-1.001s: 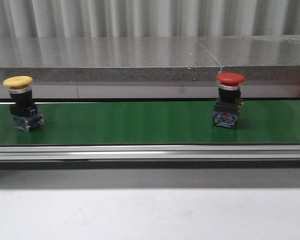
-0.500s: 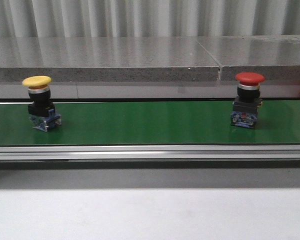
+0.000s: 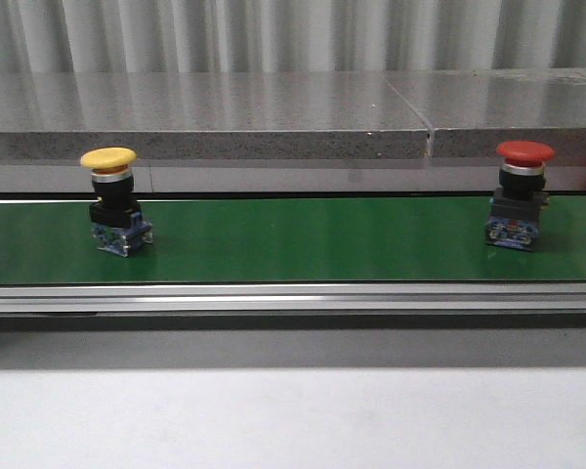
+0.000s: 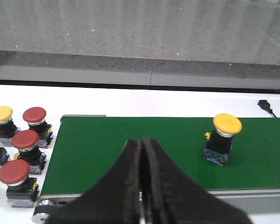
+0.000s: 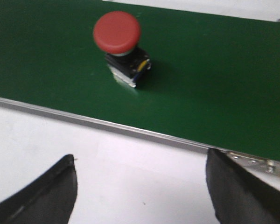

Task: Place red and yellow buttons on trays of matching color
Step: 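Reach the right gripper toward the red button arriving on the belt, then grasp the red button and carry it over the red tray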

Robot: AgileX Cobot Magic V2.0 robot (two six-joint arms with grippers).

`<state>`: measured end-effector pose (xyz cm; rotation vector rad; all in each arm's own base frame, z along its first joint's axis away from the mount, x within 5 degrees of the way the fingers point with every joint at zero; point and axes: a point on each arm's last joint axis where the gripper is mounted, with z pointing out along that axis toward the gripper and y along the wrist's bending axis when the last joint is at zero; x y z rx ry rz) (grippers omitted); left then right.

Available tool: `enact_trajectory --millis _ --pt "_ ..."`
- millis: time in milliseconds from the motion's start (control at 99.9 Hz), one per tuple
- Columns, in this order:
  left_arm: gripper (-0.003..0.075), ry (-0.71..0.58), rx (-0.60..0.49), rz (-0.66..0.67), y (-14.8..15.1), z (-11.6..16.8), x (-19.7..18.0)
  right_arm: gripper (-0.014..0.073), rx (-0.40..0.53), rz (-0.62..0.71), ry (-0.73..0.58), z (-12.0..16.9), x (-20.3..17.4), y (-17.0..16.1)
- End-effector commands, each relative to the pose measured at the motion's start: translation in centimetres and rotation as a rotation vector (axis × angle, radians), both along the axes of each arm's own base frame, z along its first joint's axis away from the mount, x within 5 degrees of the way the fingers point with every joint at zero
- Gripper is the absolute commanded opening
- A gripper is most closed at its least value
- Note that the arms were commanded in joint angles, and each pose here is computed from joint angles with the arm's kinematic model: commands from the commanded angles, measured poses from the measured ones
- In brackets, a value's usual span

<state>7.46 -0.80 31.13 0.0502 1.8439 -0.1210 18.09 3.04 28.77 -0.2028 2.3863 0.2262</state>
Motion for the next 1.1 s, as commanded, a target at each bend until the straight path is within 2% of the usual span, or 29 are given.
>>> enact_trajectory --millis 0,260,490,570,741,811,951,1091 --pt "-0.0021 -0.09 -0.015 -0.016 -0.1 1.4 0.1 0.0573 0.019 0.011 -0.081 1.3 1.8 0.6" --pt "-0.0021 -0.09 -0.015 -0.016 -0.1 1.4 0.1 0.0573 0.01 0.007 -0.057 1.5 6.5 1.0" --pt "-0.0021 -0.09 -0.015 -0.016 -0.1 1.4 0.1 0.0565 -0.048 0.034 -0.037 0.5 10.3 1.2" --pt "-0.0021 -0.09 -0.015 -0.016 -0.1 1.4 0.1 0.0511 -0.065 0.037 -0.014 -0.3 11.2 1.2" --pt "-0.0021 -0.09 -0.015 -0.016 -0.1 1.4 0.1 0.0296 -0.071 0.041 0.02 -1.1 11.8 1.3" --pt "-0.0021 -0.09 -0.015 -0.016 -0.1 1.4 0.1 0.0234 -0.071 0.035 0.02 -1.1 11.8 1.1" --pt "-0.0021 -0.09 -0.015 -0.016 -0.1 1.4 0.1 0.0221 -0.069 0.001 0.018 -0.4 12.1 -0.1" --pt "-0.0021 -0.09 -0.015 -0.016 -0.1 1.4 0.1 0.0221 -0.065 -0.081 -0.021 1.9 12.9 -2.7"
